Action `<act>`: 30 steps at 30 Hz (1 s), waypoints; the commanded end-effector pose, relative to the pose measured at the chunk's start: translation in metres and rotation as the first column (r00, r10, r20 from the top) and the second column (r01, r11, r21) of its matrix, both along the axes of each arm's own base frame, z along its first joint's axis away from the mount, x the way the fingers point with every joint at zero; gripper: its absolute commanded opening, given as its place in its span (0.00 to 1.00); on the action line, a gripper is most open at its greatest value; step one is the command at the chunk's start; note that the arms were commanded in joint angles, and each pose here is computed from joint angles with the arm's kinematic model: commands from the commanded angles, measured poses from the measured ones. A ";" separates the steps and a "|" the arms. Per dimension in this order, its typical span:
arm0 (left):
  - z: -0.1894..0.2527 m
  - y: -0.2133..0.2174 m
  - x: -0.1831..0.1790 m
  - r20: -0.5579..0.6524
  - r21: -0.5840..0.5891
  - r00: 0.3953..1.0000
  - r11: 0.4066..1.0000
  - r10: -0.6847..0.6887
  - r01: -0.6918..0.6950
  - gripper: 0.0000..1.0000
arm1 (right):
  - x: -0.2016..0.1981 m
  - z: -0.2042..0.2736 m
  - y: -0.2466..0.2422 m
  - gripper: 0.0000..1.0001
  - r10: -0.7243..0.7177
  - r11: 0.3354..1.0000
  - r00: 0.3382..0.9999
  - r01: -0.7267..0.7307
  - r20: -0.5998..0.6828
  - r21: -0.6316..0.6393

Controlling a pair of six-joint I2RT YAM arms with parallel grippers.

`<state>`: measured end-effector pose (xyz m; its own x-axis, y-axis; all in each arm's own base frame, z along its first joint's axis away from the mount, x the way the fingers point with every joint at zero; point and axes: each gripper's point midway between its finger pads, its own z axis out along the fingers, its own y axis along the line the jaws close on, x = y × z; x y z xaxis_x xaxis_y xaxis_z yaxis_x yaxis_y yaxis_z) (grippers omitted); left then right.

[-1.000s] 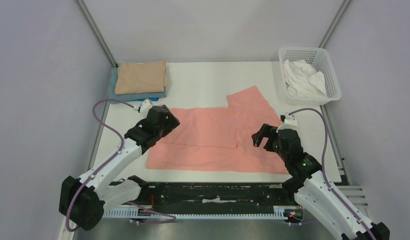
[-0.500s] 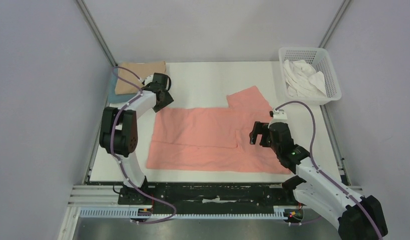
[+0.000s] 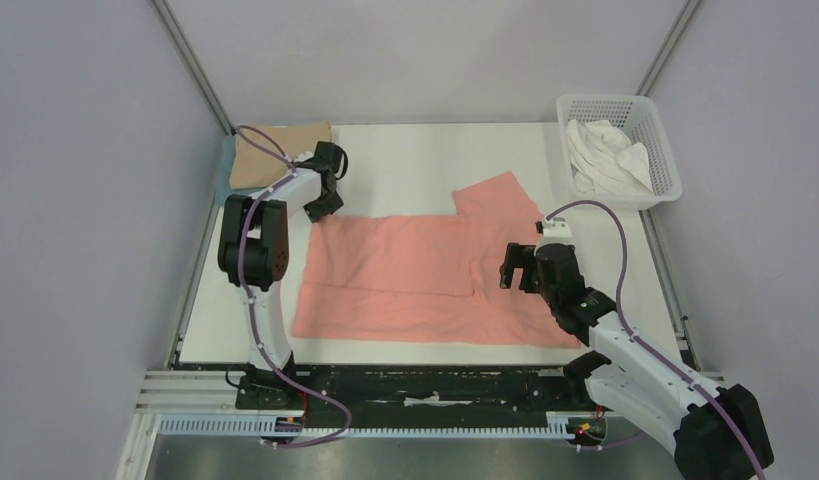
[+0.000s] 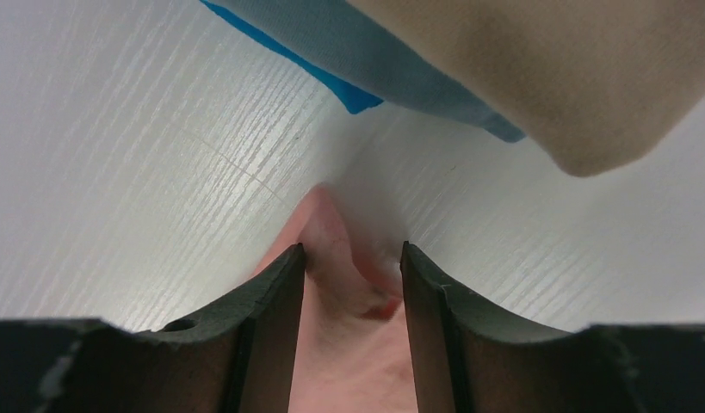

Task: Fold and stack the t-shirts
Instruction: Grab the side of the flattened tshirt furthest away from the robot with both arms

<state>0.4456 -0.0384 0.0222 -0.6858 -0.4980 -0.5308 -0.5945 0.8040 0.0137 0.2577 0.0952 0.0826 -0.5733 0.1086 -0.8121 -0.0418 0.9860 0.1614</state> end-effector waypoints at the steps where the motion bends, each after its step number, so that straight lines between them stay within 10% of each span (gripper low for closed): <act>1: 0.002 0.021 0.005 -0.017 0.086 0.999 0.995 0.041 -0.040 0.51 | 0.012 0.016 0.000 0.98 -0.011 1.000 0.998 0.011 0.063 -0.005; 8: -0.008 0.026 0.005 -0.053 0.077 0.997 0.996 0.051 -0.047 0.49 | 0.011 0.014 -0.003 0.98 -0.023 1.000 0.998 0.024 0.061 -0.017; 20: -0.009 0.035 -0.014 -0.126 0.109 0.989 0.992 0.078 -0.065 0.02 | 0.016 0.018 0.000 0.98 -0.041 0.999 0.998 0.041 0.057 0.003; 30: 0.015 0.021 -0.014 -0.065 0.054 0.997 0.998 0.034 -0.030 0.02 | 0.037 0.067 -0.001 0.98 -0.088 0.996 0.982 0.085 0.165 0.029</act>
